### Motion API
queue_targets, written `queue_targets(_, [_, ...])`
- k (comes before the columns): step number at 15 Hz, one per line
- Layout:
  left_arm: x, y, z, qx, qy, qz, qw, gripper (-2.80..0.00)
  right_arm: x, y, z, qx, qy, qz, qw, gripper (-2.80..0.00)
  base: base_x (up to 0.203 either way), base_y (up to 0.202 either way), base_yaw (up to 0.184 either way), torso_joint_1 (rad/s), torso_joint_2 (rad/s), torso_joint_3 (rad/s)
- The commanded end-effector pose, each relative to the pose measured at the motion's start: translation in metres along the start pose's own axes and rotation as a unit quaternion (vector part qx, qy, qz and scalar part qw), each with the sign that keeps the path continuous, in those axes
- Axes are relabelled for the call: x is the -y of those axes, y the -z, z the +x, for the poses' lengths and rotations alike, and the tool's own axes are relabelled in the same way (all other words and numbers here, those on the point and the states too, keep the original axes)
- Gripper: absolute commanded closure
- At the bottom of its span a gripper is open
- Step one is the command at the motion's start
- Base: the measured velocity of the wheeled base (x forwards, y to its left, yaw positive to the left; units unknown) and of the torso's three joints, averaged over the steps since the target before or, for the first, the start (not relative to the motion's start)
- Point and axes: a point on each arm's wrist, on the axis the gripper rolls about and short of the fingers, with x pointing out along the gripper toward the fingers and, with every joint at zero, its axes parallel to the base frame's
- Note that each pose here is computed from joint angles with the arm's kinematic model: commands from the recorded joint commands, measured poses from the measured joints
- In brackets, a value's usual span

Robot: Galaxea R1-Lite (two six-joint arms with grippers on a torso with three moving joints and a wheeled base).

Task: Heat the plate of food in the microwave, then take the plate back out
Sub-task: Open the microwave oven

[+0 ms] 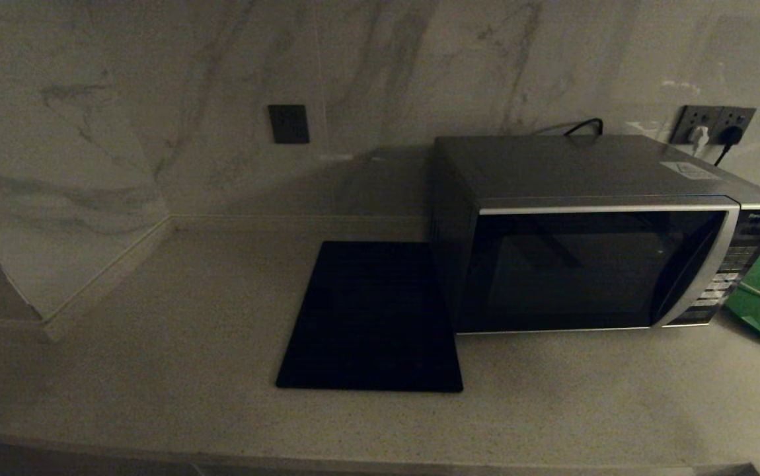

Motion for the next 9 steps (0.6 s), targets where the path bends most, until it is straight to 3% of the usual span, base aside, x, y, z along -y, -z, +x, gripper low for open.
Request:
queue_targets(1, [0.000, 0.000, 0.000, -0.001, 0.000, 0.000, 1.0000, 0.00, 0.022, 0.002, 0.004, -0.001, 0.008, -0.004, 1.000, 0.00, 0.000, 0.000, 0.000, 0.000, 0.00, 0.000])
queue_targets(3, [0.000, 0.000, 0.000, 0.000, -0.001, 0.000, 1.0000, 0.00, 0.033, 0.011, 0.007, -0.006, 0.011, -0.038, 0.999, 0.00, 0.000, 0.000, 0.000, 0.000, 0.00, 0.000])
queue_targets(8, [0.000, 0.000, 0.000, 0.000, 0.000, 0.000, 1.0000, 0.00, 0.053, -0.003, 0.058, -0.057, -0.010, 0.001, 0.998, 0.00, 0.000, 0.000, 0.000, 0.000, 0.00, 0.000])
queue_targets(9, [0.000, 0.000, 0.000, -0.001, 0.000, 0.000, 1.0000, 0.00, 0.052, -0.009, 0.068, -0.044, -0.028, -0.001, 0.999, 0.00, 0.000, 0.000, 0.000, 0.000, 0.00, 0.000])
